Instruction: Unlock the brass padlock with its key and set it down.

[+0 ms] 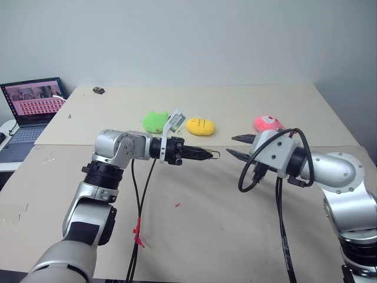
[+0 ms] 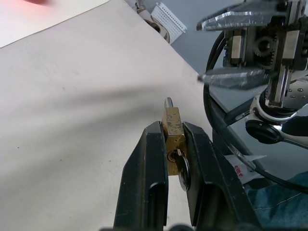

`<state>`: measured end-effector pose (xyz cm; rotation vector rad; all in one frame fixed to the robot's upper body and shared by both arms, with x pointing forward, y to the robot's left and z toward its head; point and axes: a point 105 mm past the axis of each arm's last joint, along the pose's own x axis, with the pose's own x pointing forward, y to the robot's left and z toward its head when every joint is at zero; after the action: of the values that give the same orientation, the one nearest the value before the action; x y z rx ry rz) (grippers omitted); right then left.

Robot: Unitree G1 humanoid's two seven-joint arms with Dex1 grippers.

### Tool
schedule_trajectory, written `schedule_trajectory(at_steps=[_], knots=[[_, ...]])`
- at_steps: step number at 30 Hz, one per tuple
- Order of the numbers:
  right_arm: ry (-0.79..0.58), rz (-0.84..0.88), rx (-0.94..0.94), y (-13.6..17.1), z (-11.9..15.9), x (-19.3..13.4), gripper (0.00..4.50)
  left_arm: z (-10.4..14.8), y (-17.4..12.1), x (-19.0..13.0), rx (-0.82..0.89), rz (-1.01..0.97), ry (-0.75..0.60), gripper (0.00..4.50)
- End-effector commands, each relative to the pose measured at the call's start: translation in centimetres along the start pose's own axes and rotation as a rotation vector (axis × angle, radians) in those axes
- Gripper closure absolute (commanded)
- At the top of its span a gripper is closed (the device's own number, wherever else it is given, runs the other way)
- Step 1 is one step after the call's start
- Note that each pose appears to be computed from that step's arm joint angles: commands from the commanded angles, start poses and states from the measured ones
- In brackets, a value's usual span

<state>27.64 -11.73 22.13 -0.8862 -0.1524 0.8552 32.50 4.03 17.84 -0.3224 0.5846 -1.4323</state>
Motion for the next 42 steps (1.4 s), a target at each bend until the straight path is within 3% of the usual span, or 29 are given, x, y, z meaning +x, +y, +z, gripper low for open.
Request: schedule_trajectory(at_steps=[1,27,42], knots=[[-0.03,-0.025,-0.007,-0.5,0.9,-0.4,4.45,1.4,-0.9,0.1,0.062,-0.021,-0.014,4.46],[-0.028,0.018,0.01,1.3,-0.1,1.6,4.48,1.5,-2.7,0.7,0.066,-0.06,0.012,4.46],[-0.048,0.018,-0.07,-1.0,0.2,2.1,4.48,1.5,-2.5,0.5,0.06,-0.037,-0.003,4.46]])
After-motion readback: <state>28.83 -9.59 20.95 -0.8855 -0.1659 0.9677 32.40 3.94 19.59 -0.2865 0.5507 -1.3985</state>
